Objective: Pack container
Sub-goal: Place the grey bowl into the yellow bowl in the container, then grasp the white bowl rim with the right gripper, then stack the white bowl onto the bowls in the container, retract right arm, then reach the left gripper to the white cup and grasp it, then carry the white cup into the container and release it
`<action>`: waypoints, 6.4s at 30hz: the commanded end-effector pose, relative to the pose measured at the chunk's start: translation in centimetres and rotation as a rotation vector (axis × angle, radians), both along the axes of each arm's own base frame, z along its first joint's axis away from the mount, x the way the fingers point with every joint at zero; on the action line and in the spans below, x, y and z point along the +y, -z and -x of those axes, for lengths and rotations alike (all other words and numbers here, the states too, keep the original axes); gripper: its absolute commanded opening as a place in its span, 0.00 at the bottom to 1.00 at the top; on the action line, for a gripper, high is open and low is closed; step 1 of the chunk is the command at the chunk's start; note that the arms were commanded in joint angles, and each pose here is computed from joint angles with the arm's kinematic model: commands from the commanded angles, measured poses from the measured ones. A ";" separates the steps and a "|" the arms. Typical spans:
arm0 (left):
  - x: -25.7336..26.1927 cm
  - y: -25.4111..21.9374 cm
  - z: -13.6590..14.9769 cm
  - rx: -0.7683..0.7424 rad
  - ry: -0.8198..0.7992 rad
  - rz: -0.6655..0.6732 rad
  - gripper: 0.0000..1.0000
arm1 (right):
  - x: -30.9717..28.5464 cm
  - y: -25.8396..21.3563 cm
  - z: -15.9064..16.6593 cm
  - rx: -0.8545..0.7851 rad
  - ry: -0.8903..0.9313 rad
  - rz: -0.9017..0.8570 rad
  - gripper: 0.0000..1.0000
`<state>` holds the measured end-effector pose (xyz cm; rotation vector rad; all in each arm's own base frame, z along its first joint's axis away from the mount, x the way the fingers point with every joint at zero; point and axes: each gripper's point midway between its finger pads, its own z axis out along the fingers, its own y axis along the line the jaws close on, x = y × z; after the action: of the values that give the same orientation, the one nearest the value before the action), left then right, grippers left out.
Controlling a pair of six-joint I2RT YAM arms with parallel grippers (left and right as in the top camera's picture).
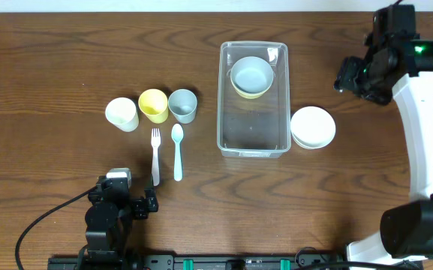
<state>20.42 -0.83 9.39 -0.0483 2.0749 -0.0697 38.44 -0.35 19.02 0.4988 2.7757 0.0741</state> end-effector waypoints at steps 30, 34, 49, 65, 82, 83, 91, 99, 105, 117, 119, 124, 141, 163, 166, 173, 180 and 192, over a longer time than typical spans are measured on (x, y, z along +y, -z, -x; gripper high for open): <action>-0.1 0.3 0.0 0.002 0.004 0.006 0.98 | -0.4 17.2 4.4 0.133 0.080 0.002 0.33; -0.1 0.3 0.0 0.002 0.003 0.006 0.98 | -0.5 17.5 4.3 0.120 0.089 0.001 0.01; -0.1 0.3 0.0 0.002 0.004 0.006 0.98 | 4.7 -6.8 0.2 -0.390 -0.088 -0.066 0.01; -0.1 0.3 0.0 0.002 0.003 0.006 0.98 | 16.2 5.6 -10.0 -0.347 -0.252 -0.225 0.01; -0.1 0.3 0.0 0.002 0.004 0.006 0.98 | 15.6 0.2 -9.9 -0.432 -0.285 -0.236 0.52; -0.1 0.3 0.0 0.002 0.004 0.006 0.98 | 14.8 -1.2 -9.2 -0.437 -0.274 -0.234 0.55; -0.1 0.3 0.0 0.002 0.004 0.006 0.98 | 2.6 -4.8 -2.2 -0.311 0.013 -0.174 0.84; -0.1 -0.5 -0.5 -0.037 0.004 0.008 0.98 | -7.1 -2.2 3.5 -0.111 0.303 -0.159 0.99; -0.7 0.5 0.2 0.018 0.015 0.057 0.98 | -8.8 -2.0 4.5 -0.089 0.362 -0.160 0.99; 1.3 -11.2 -1.0 -0.065 -0.128 0.090 0.98 | -8.8 -2.0 4.5 -0.090 0.361 -0.160 0.99; 1.3 -11.8 -2.4 0.032 -0.137 0.070 0.98 | -8.8 -2.0 4.5 -0.090 0.361 -0.160 0.99; 2.0 -11.6 -7.2 0.283 -0.186 0.005 0.98 | -8.8 -2.0 4.5 -0.090 0.360 -0.160 0.99; 8.2 -8.6 -15.5 0.525 -0.593 0.250 0.98 | -8.8 -2.0 4.5 -0.090 0.360 -0.160 0.99; 8.9 2.1 -16.0 0.852 -0.432 0.304 0.95 | -8.8 -2.0 4.5 -0.089 0.360 -0.160 0.99; 8.7 3.2 -15.8 0.884 -0.421 0.303 0.94 | -8.8 -2.0 4.5 -0.090 0.360 -0.160 0.99; 8.8 4.5 -16.4 0.892 -0.405 0.292 0.25 | -8.8 -2.0 4.5 -0.090 0.360 -0.160 0.99; 9.0 0.3 -17.0 0.787 -0.395 0.274 0.06 | -8.8 -2.0 4.5 -0.090 0.360 -0.160 0.99; -5.7 -15.1 -13.5 0.501 0.144 0.121 0.06 | -8.8 -2.0 4.5 -0.090 0.360 -0.160 0.99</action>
<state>35.07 -0.90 22.63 -0.3068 2.5999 -0.2120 34.06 -9.08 20.95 0.9962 2.5627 0.2260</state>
